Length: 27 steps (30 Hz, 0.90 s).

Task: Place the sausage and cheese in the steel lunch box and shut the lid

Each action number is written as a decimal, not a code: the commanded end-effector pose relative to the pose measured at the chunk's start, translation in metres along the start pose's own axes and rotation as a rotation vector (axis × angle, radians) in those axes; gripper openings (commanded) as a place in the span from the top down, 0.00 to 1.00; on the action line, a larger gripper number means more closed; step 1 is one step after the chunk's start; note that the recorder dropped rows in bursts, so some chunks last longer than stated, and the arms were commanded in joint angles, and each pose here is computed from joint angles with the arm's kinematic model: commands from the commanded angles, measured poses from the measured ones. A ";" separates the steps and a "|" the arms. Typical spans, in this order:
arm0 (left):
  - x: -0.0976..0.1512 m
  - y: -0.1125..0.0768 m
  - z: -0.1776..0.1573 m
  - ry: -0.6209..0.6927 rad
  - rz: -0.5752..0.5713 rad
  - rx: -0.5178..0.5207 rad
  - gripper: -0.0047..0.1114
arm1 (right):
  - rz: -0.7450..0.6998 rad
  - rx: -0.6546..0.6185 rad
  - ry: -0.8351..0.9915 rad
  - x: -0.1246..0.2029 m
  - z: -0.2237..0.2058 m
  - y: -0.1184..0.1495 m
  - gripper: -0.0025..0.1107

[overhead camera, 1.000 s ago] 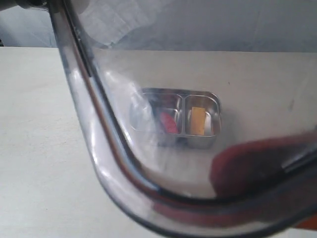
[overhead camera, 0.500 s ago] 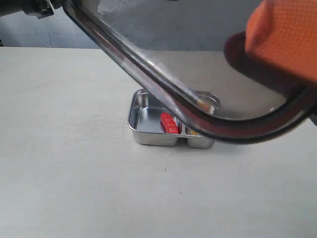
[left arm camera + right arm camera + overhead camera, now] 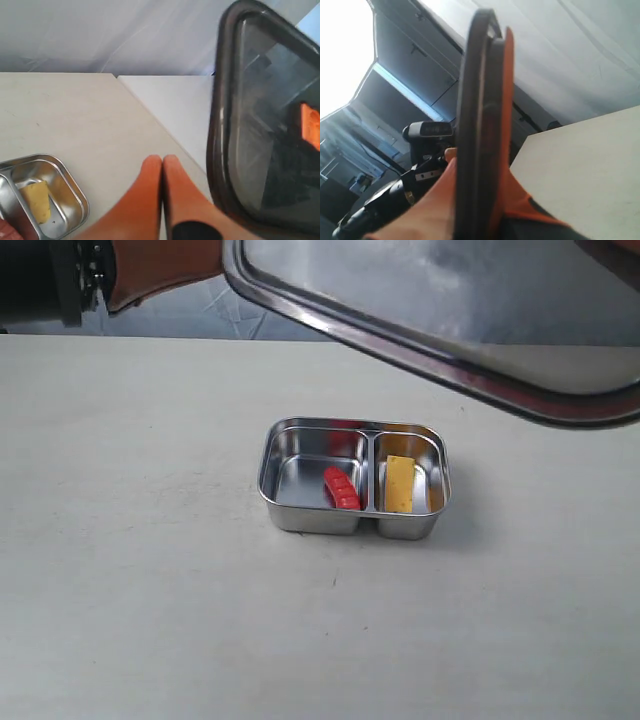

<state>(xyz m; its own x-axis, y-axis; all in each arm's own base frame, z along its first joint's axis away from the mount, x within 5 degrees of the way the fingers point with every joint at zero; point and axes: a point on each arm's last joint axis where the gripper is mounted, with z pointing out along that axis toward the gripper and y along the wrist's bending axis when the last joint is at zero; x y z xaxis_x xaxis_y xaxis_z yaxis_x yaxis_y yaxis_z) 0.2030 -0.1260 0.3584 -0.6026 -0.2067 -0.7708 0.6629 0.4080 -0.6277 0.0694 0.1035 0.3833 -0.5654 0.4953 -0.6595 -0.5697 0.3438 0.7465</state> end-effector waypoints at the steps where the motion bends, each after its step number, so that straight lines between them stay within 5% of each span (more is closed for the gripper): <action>1: 0.000 -0.002 -0.003 -0.001 0.017 -0.011 0.96 | 0.014 0.013 -0.014 -0.002 -0.001 0.000 0.99; 8: -0.006 0.002 -0.013 -0.053 0.086 -0.131 0.96 | 0.004 0.023 0.006 0.000 0.002 -0.001 0.99; 21: -0.006 0.008 -0.024 0.010 0.065 -0.050 0.96 | -0.012 0.289 0.241 0.029 0.020 -0.027 0.99; 27: -0.003 0.020 -0.023 0.043 0.086 -0.120 0.96 | -0.029 0.264 0.263 0.028 0.020 -0.022 0.99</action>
<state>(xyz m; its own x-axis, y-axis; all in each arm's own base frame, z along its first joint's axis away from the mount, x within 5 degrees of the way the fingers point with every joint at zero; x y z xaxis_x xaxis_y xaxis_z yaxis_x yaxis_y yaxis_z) 0.2032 -0.1005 0.3567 -0.5611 -0.1378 -0.8162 0.6786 0.4880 -0.5489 0.0782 0.1254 0.3427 -0.7256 0.2837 -0.6269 -0.3950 0.5742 0.7171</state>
